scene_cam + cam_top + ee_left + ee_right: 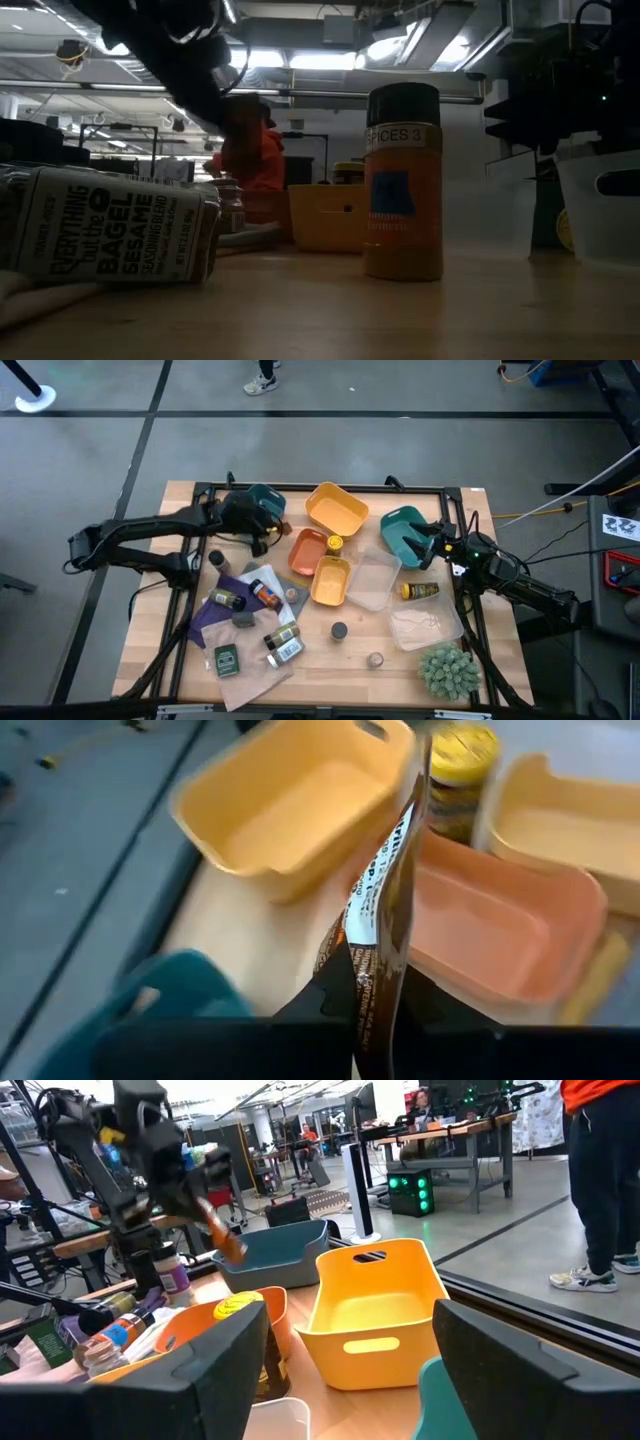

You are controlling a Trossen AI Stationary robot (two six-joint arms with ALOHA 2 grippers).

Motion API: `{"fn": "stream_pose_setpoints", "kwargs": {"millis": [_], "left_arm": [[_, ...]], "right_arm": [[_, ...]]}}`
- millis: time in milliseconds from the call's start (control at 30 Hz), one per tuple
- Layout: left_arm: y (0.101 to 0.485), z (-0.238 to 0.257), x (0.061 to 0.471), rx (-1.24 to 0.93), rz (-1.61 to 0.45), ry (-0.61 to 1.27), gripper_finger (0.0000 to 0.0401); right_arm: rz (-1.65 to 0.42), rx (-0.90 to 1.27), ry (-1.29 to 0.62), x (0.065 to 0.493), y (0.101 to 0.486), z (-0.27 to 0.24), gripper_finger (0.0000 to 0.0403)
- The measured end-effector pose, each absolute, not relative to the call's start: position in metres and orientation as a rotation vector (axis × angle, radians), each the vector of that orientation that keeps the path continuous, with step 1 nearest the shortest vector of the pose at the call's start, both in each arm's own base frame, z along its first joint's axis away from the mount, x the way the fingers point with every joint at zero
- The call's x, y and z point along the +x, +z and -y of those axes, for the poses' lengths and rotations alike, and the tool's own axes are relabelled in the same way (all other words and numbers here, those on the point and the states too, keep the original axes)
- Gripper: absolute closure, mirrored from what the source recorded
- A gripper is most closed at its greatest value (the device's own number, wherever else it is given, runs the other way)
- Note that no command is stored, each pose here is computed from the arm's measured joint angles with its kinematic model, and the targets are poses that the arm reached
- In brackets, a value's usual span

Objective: Sort spices by type
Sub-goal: Put the orange seasoning bag into the dark blue bin

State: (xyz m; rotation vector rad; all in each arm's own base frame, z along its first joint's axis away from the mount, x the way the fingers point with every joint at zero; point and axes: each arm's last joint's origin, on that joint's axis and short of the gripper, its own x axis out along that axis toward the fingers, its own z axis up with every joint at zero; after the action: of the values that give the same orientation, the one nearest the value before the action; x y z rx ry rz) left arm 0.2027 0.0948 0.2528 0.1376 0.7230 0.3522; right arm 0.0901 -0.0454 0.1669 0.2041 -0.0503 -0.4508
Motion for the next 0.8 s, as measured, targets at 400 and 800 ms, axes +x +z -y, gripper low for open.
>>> {"fn": "stream_pose_setpoints", "kwargs": {"millis": [400,800], "left_arm": [[0.251,-0.146,0.169,-0.083,-0.789,0.690,0.0395],[0.209,-0.178,0.176,-0.243,-0.928,0.766,0.0390]], "right_arm": [[0.126,0.234,-0.396,0.090,0.174,0.044,0.0118],[0.182,0.209,-0.312,0.093,0.214,0.043,0.0118]]}}
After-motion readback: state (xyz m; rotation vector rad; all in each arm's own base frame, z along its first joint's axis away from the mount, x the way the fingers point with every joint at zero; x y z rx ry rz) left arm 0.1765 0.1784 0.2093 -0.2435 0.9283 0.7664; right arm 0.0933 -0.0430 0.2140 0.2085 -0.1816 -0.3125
